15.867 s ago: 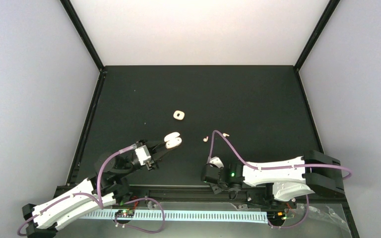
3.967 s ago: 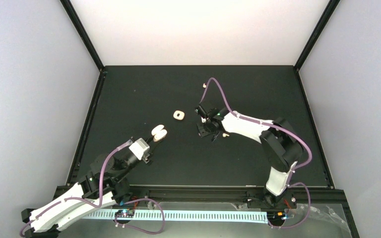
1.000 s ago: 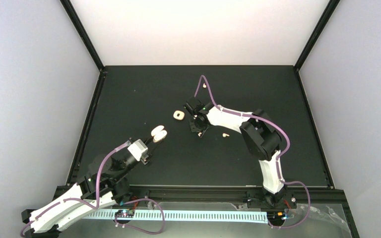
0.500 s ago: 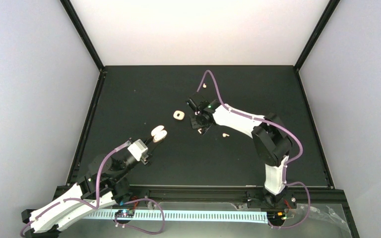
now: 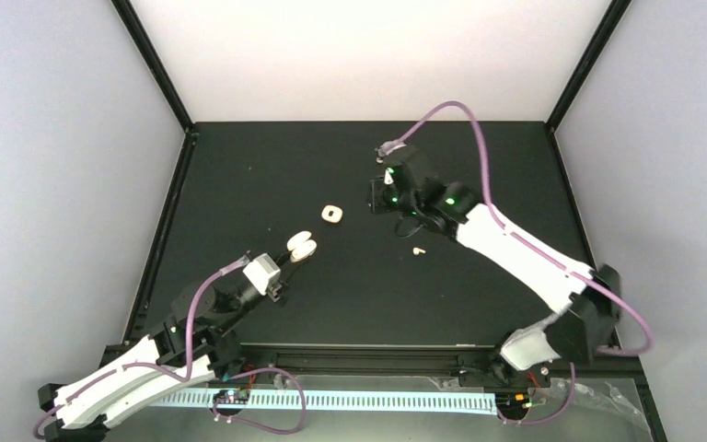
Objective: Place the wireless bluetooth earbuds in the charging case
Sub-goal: Place the earbud in the charging case.
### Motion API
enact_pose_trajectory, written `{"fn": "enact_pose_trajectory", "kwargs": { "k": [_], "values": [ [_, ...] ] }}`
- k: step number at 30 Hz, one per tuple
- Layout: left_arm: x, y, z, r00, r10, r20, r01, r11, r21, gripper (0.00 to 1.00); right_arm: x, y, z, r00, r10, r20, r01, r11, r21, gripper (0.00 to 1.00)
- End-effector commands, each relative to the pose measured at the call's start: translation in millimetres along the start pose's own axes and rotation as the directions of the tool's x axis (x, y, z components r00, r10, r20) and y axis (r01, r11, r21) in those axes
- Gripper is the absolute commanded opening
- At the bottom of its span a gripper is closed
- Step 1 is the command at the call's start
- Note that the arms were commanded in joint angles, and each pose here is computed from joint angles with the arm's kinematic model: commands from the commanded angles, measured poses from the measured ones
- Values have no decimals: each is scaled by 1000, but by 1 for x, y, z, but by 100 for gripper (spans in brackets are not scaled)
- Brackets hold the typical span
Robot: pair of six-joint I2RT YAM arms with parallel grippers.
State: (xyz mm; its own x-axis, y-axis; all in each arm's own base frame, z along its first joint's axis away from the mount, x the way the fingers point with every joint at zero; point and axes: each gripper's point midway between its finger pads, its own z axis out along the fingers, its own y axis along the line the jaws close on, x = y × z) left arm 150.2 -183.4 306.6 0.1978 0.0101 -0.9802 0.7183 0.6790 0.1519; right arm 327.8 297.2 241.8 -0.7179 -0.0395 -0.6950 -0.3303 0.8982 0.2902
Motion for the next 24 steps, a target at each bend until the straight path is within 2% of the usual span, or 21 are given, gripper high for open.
{"fn": "enact_pose_trajectory", "kwargs": {
  "k": [1, 7, 10, 17, 24],
  "values": [
    [-36, -1, 8, 994, -42, 103, 41, 999, 18, 2, -32, 19, -57, 982, 25, 185, 5, 987, -161, 1],
    [-51, -17, 38, 991, -67, 114, 56, 994, 95, 2, -54, 45, -132, 920, 107, 378, 57, 916, -396, 1],
    [-63, -23, 51, 984, -81, 158, 62, 991, 121, 2, -65, 54, -179, 858, 178, 481, 106, 857, -505, 1],
    [-94, -26, 83, 960, -119, 255, 88, 988, 128, 2, -72, 55, -230, 771, 273, 575, 156, 794, -587, 1],
    [-115, -33, 117, 939, -171, 300, 126, 979, 161, 2, -75, 57, -253, 712, 324, 623, 197, 759, -620, 1]
  ]
}}
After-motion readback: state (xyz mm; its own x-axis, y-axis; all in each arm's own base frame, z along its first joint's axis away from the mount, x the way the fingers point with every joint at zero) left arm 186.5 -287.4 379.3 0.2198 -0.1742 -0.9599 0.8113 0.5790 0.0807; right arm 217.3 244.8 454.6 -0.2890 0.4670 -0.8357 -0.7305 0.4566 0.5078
